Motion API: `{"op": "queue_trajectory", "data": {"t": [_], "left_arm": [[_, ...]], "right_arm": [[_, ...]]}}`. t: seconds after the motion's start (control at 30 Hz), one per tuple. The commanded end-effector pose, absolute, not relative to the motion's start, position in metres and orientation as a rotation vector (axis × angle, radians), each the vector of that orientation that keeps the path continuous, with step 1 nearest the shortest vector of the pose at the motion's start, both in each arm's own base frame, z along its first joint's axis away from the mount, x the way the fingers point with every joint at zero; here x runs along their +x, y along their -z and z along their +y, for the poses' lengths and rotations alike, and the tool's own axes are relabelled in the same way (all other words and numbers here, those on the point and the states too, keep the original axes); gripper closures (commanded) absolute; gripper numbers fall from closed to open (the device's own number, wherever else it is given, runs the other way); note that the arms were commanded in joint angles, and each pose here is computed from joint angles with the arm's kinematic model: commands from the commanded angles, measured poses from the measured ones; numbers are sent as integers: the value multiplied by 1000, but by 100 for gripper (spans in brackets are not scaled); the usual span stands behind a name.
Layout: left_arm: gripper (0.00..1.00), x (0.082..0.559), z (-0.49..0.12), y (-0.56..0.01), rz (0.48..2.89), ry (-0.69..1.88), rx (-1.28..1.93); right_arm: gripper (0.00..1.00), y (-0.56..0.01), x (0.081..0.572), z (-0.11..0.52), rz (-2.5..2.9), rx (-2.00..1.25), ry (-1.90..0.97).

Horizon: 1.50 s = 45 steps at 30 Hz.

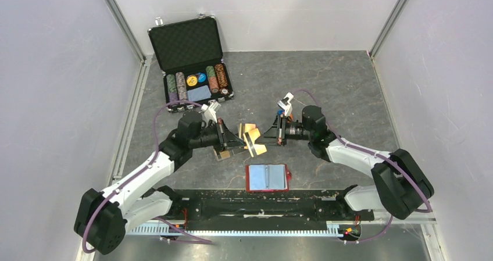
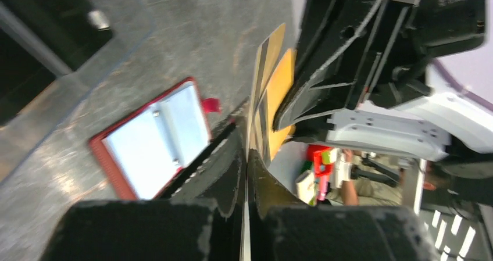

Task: Put the credit cards into the card holder
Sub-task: Place the credit card in the storage box.

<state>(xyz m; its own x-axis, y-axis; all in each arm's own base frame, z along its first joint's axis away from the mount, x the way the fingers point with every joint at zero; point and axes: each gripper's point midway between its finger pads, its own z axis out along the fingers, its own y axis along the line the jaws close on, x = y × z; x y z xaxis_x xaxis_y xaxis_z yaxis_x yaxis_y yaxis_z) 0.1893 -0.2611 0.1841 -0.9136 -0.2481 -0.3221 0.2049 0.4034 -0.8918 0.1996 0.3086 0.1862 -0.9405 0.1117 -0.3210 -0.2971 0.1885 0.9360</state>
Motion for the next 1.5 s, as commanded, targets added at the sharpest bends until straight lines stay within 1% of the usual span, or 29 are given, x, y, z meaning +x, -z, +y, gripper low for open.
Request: {"op": "queue_trajectory", "data": {"t": [0.0,0.33,0.53,0.7,1.0,1.03,1.2,1.27,1.3,1.4,1.47], "left_arm": [[98,201,-224,-151,2396,1124,-52],[98,207,-216,-126,2481,1035,-100],[98,220,-208,-103,2544,934,-157],[98,234,-202,-107,2508,880,-178],[98,244,-199,-108,2495,867,-215],[96,245,-197,-106,2501,855,-218],[80,242,-197,-93,2551,832,-209],[70,241,-193,-89,2575,798,-206],[66,239,-191,-86,2588,781,-202],[49,237,-184,-85,2610,727,-192],[43,237,-182,-87,2604,711,-185]], "right_arm": [[100,-175,200,302,2206,-263,-1670],[100,-163,198,290,2234,-253,-1601],[100,-154,202,275,2264,-242,-1475],[100,-141,197,265,2296,-234,-1404],[100,-124,186,257,2332,-222,-1384],[100,-122,186,257,2334,-223,-1382],[100,-114,185,254,2358,-228,-1350],[100,-111,184,251,2368,-227,-1331],[100,-110,184,251,2368,-227,-1326],[100,-106,183,248,2375,-216,-1313],[100,-103,182,247,2380,-212,-1303]]}}
